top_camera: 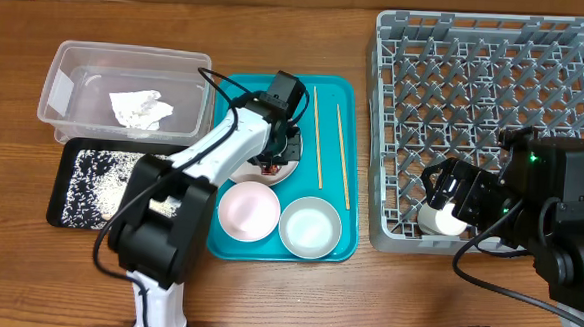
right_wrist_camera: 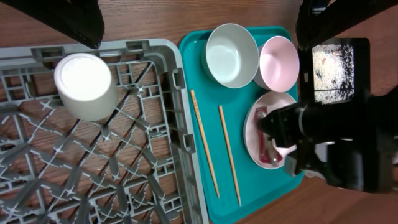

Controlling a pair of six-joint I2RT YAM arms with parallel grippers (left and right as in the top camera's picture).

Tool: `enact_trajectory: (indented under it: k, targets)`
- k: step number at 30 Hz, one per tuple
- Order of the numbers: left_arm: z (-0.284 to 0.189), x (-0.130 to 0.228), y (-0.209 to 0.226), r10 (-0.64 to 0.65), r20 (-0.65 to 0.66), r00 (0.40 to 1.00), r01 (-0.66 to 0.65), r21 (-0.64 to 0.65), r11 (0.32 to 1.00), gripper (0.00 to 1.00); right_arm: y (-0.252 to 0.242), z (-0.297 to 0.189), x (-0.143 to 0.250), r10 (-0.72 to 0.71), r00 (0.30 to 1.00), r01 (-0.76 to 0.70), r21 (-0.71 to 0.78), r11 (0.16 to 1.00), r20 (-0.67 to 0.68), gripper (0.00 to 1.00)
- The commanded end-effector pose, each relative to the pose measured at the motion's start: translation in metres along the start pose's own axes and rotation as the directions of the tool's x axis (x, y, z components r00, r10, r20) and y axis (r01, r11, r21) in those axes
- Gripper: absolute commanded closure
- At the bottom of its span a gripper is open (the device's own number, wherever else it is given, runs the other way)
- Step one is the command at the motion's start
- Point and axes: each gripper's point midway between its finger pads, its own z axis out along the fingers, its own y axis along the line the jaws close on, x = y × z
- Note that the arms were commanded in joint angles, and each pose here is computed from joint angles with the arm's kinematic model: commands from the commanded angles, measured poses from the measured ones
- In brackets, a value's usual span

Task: Sort waste into correct bins and load items into the dishwasher
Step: 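Drop the red wrapper into the clear plastic bin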

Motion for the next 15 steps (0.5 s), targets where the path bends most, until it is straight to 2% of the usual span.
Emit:
enact_trajectory:
  k: [1, 5, 7, 10, 11, 12, 13, 15]
  targets:
    - [-0.092, -0.051, 0.008, -0.023, 0.236, 0.971, 0.022, 0.008, 1.000, 0.96, 0.000, -0.004, -0.003, -0.007, 1.000, 0.007, 0.003, 1.000, 0.021, 0.00]
    - [-0.151, -0.076, 0.065, -0.114, 0.368, 0.923, 0.150, -0.071, 0.986, 0.96, 0.000, -0.004, -0.003, -0.007, 1.000, 0.007, 0.003, 1.000, 0.020, 0.00]
    - [-0.165, -0.083, 0.100, -0.173, 0.403, 0.899, 0.231, -0.099, 0.968, 0.96, 0.000, -0.004, -0.003, -0.007, 1.000, 0.007, 0.002, 1.000, 0.020, 0.00]
    - [-0.162, -0.087, 0.160, -0.291, 0.389, 0.874, 0.360, -0.117, 0.926, 0.96, 0.000, -0.004, -0.003, -0.007, 1.000, 0.007, 0.003, 1.000, 0.019, 0.00]
    - [-0.158, -0.088, 0.169, -0.302, 0.376, 0.876, 0.366, -0.112, 0.924, 0.89, 0.000, -0.004, -0.003, -0.007, 1.000, 0.007, 0.003, 1.000, 0.019, 0.00]
    - [-0.153, -0.090, 0.176, -0.297, 0.361, 0.884, 0.354, -0.103, 0.929, 0.75, 0.000, -0.004, -0.003, -0.007, 1.000, 0.007, 0.002, 1.000, 0.020, 0.00]
    - [-0.148, -0.092, 0.179, -0.285, 0.346, 0.894, 0.335, -0.093, 0.938, 0.53, 0.000, -0.004, -0.003, -0.007, 1.000, 0.007, 0.002, 1.000, 0.020, 0.00]
    - [-0.142, -0.094, 0.183, -0.263, 0.329, 0.907, 0.302, -0.076, 0.950, 0.23, 0.000, -0.004, -0.003, -0.007, 1.000, 0.007, 0.002, 1.000, 0.020, 0.00]
